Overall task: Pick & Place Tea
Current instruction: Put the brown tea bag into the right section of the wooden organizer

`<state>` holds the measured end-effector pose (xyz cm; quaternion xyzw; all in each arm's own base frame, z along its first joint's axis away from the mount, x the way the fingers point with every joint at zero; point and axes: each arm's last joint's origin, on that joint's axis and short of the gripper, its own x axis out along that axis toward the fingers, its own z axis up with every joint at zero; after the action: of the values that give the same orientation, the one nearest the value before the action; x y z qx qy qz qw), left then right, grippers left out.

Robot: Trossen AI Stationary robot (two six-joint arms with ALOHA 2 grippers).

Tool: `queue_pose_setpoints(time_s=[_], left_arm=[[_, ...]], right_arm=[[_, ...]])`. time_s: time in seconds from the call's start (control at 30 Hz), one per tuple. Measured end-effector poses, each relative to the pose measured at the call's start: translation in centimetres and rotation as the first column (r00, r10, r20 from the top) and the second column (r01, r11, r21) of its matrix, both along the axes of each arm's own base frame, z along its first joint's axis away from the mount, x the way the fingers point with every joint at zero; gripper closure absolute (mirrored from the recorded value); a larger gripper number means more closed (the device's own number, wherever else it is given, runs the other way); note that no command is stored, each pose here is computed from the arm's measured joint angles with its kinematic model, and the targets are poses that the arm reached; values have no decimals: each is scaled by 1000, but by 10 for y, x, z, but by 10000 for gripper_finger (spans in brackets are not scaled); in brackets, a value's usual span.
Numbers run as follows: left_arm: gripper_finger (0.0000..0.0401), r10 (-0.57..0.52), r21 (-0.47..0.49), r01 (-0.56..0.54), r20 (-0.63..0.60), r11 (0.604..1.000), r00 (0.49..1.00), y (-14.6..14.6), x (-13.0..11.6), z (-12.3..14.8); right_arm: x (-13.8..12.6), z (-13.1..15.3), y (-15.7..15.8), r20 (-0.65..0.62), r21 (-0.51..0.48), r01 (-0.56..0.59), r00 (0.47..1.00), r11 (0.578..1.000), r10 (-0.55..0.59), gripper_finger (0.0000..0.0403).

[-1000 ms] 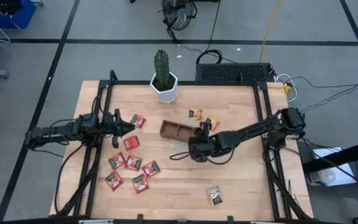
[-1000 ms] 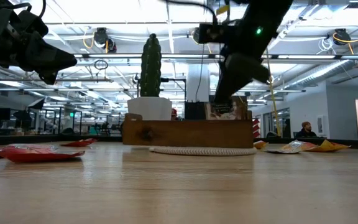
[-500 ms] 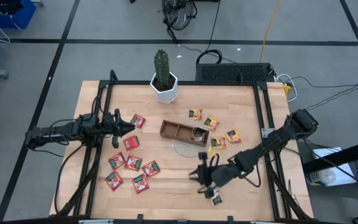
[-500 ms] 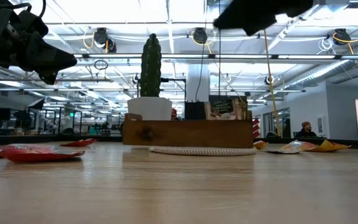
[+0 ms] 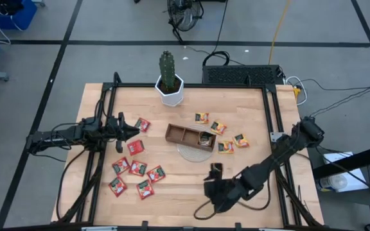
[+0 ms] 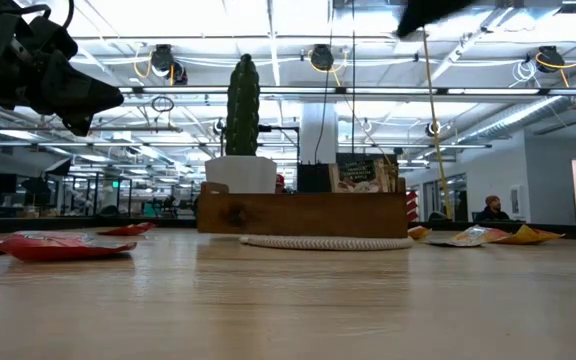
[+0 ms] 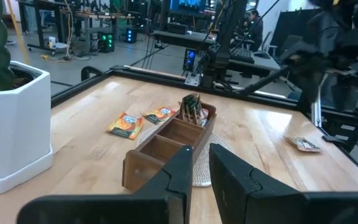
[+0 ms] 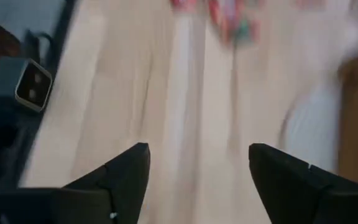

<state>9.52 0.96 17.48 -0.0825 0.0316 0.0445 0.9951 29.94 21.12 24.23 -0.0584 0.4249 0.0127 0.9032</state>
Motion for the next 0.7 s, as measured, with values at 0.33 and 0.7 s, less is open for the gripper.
queue_pose_setpoints(time_s=[0.33,0.7], left_arm=[[343,1,0,-1,0,1000,1000,0,0,0],[343,1,0,-1,0,1000,1000,0,0,0]], right_arm=[[-34,-53,31,-369,454,311,919,835,-141,226],[-64,-106,13,-549,428,397,828,812,-116,289]])
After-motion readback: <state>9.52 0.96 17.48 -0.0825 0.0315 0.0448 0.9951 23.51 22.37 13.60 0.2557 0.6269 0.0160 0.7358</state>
